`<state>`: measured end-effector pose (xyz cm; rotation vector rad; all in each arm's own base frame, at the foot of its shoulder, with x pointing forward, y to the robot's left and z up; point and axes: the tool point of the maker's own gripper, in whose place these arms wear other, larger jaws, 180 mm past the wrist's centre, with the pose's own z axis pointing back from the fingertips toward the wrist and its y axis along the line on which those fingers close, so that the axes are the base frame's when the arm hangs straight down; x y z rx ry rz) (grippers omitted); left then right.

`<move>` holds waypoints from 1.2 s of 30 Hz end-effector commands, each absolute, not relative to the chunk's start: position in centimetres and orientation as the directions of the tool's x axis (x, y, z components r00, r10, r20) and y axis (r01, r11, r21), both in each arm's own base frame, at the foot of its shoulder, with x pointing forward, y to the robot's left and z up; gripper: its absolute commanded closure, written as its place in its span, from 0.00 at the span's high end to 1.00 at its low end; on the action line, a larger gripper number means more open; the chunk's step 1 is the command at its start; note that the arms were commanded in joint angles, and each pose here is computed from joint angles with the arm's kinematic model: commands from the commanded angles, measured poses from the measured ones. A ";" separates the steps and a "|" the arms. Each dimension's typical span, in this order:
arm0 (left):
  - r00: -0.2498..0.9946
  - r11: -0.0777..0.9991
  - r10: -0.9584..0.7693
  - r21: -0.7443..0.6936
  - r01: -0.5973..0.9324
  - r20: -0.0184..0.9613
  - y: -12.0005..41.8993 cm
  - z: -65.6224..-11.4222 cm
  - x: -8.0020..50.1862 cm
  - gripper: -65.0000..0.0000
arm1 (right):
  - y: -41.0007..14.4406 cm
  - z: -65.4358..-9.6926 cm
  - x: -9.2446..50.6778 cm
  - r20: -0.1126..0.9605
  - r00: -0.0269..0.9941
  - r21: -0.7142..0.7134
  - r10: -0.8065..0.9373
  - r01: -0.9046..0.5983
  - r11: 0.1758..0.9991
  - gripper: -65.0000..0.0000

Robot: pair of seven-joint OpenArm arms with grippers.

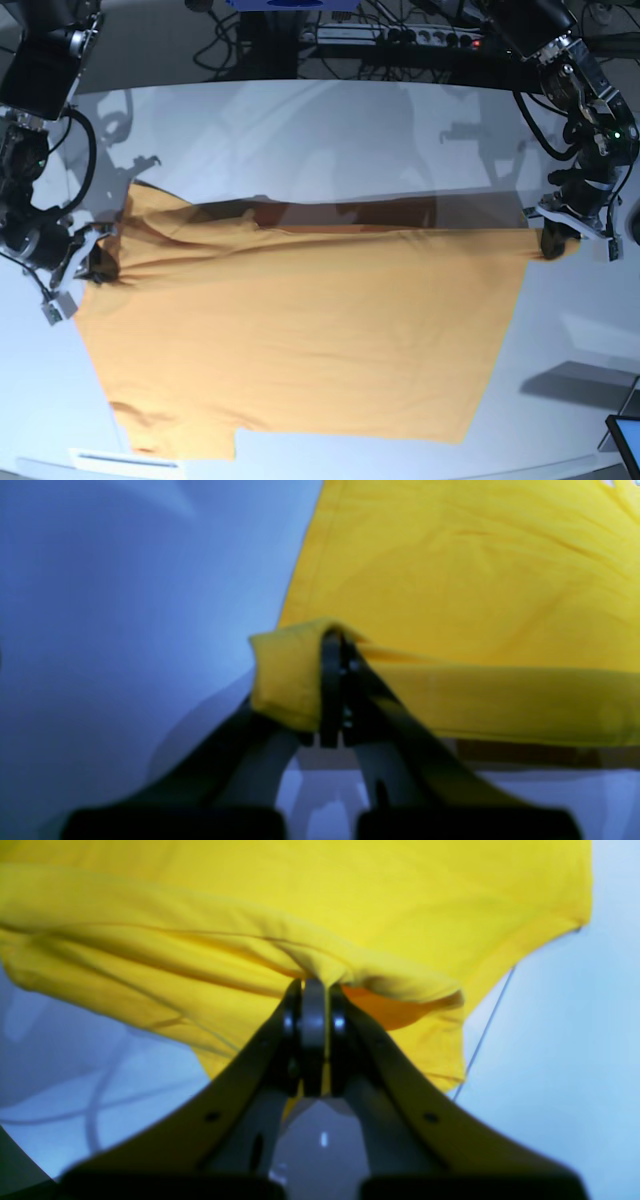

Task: Fold the T-shirt properly
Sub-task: 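Lower the folded edge onto the shirt body with both grippers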

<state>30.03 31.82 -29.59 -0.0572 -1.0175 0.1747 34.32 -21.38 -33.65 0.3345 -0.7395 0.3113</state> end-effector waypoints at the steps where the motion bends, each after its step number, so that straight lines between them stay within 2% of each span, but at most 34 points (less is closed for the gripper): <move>1: 0.460 0.986 0.159 -0.117 -0.120 0.874 32.6 -27.8 31.1 0.00 | -22.0 -31.3 35.8 0.750 0.643 0.153 0.155 -0.396 0.905 0.00; 7: 0.443 0.981 0.190 -0.153 -0.120 0.876 32.7 -27.5 32.8 0.00 | -22.0 -30.8 36.3 0.759 0.631 0.145 0.157 -0.399 0.906 0.00; 13: 0.497 0.997 0.079 -0.057 -0.060 0.864 31.4 -27.9 35.2 0.00 | -22.0 -30.8 36.3 0.759 0.631 0.145 0.157 -0.399 0.906 0.00; 18: 0.482 0.999 0.036 -0.029 -0.022 0.876 30.0 -26.9 37.0 0.00 | -22.0 -30.8 36.2 0.759 0.632 0.146 0.156 -0.398 0.906 0.00; 26: 0.494 0.993 0.114 -0.103 -0.051 0.862 30.9 -28.5 38.8 0.00 | -22.3 -30.4 36.6 0.776 0.614 0.140 0.147 -0.394 0.908 0.00; 36: 0.498 0.982 0.189 -0.169 -0.085 0.846 31.5 -31.5 39.0 0.00 | -23.5 -32.6 36.5 0.750 0.656 0.203 0.085 -0.351 0.914 0.00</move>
